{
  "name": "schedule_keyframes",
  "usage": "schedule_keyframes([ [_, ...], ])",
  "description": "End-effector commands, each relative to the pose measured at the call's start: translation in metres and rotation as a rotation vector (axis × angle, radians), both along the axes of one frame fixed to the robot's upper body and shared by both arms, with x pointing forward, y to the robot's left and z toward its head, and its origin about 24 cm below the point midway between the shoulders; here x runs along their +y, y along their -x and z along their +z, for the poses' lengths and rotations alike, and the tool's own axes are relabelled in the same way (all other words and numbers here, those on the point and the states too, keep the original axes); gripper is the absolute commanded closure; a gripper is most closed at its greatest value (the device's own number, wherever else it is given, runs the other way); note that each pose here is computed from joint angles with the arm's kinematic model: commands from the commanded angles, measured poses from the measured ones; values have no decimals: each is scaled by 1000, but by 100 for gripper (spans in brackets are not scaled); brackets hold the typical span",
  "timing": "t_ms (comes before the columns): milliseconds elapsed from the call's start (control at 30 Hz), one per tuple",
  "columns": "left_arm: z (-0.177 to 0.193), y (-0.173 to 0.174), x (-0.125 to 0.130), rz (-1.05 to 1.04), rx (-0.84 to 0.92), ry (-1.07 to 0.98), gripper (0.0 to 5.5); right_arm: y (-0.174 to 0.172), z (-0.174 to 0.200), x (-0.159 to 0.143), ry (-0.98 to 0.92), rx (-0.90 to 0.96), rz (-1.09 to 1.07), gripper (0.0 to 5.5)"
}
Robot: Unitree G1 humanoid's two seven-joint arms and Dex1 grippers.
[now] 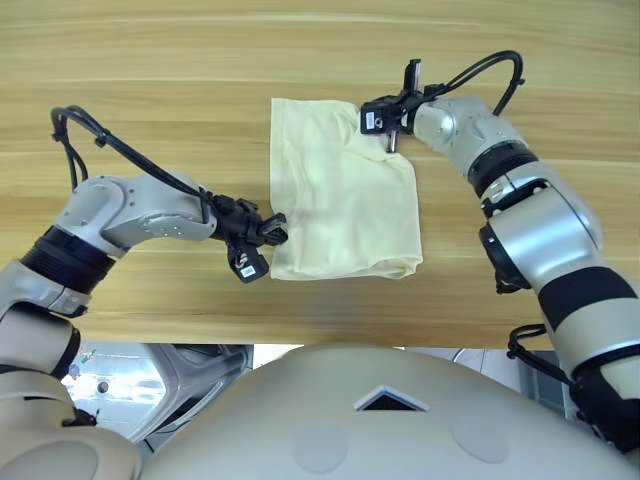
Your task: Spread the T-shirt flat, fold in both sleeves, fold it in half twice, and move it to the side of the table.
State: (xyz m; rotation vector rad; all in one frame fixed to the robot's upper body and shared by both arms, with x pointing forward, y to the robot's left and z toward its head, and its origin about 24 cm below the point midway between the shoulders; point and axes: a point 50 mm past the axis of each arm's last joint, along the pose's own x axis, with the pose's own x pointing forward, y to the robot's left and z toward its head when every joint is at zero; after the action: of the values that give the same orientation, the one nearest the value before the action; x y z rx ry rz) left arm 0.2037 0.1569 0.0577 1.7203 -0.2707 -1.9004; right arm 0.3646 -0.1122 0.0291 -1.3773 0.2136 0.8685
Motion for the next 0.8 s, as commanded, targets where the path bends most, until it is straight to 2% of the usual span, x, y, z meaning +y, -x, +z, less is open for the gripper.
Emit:
schedule_keyframes([
  [33,-12,19,11,22,101,-91,550,-3,0,-21,56,-8,-69,547],
  [300,-11,18,11,70,109,-71,550,0,1,-75,85,-7,-199,547],
  [400,-13,11,10,115,104,-42,550,-3,19,-115,84,-102,-319,547],
  [467,-8,2,9,157,80,-1,550,-6,38,-127,-7,-177,-337,547],
  [533,0,-9,5,196,49,55,550,-6,57,-122,-141,-248,-234,547],
  [633,10,-22,-1,261,17,145,550,19,85,-86,-354,-318,78,547],
  [733,11,-34,0,323,-14,207,550,53,98,-65,-418,-305,253,547],
  [800,11,-43,3,371,-32,254,550,77,88,-51,-410,-207,347,547],
])
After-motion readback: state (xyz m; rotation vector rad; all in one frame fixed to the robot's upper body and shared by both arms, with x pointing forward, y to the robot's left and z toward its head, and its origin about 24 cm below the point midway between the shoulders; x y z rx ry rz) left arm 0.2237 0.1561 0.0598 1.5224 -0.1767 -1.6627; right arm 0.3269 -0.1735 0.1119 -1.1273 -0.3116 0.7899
